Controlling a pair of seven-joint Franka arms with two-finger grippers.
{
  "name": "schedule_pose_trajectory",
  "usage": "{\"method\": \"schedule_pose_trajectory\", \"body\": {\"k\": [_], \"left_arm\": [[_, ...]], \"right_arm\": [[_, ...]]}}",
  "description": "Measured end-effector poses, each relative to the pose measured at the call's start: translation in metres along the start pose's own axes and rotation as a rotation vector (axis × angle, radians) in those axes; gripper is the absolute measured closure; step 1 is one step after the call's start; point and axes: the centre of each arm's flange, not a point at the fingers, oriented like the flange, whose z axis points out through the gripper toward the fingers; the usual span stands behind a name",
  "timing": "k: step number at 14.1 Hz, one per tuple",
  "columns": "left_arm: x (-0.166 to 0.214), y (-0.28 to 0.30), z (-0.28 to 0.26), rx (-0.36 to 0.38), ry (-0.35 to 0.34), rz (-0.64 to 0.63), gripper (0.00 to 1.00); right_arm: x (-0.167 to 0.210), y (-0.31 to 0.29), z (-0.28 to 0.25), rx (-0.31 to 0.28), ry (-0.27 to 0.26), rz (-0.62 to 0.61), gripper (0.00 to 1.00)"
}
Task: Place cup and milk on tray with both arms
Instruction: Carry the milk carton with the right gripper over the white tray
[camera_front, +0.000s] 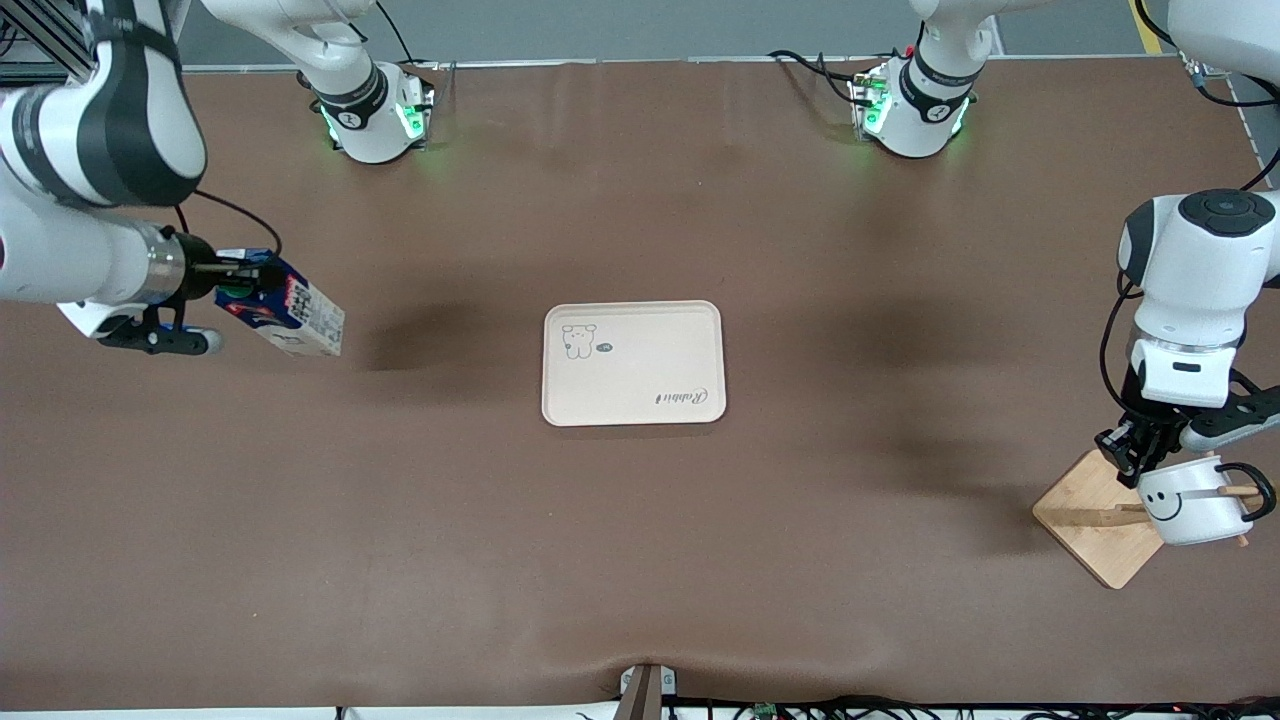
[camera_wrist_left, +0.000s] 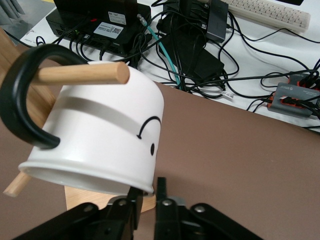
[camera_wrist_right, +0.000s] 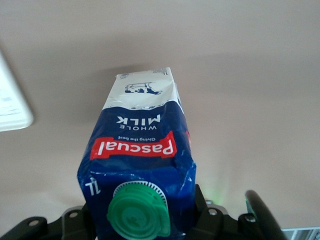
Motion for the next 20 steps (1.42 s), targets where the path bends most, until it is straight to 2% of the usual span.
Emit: {"method": "schedule_pose_trajectory", "body": {"k": [2,3,7,10,14,16,20], "left_arm": [[0.000,0.000,0.000,0.000,0.000,0.000,0.91],[0.000,0.000,0.000,0.000,0.001,0.000,0.93],[0.001,0.002,-0.001,0.003,0.008,0.028,0.93],[0.001,0.004,-0.002,0.002,0.013,0.042,0.93],[0.005,0.009,-0.005,-0.001,0.028,0.067,0.93],[0.010,0.011,-0.008,0.000,0.040,0.079,0.93],[0.015,0.023,-0.017,0.022,0.021,0.095,0.93]], "right_arm": [[-0.008,-0.057,-0.016,0.044,0.014,-0.045,0.30],[-0.009,-0.088,-0.016,0.047,0.014,-0.044,0.30],[-0.012,-0.235,0.020,-0.004,-0.007,0.070,0.30],[-0.002,-0.304,0.061,-0.037,-0.019,0.038,0.30],[0.024,-0.353,0.111,-0.033,0.016,0.002,0.30],[0.030,-0.360,0.128,-0.043,0.006,-0.001,0.30],[0.033,-0.359,0.127,-0.037,0.002,0.004,0.30]]}}
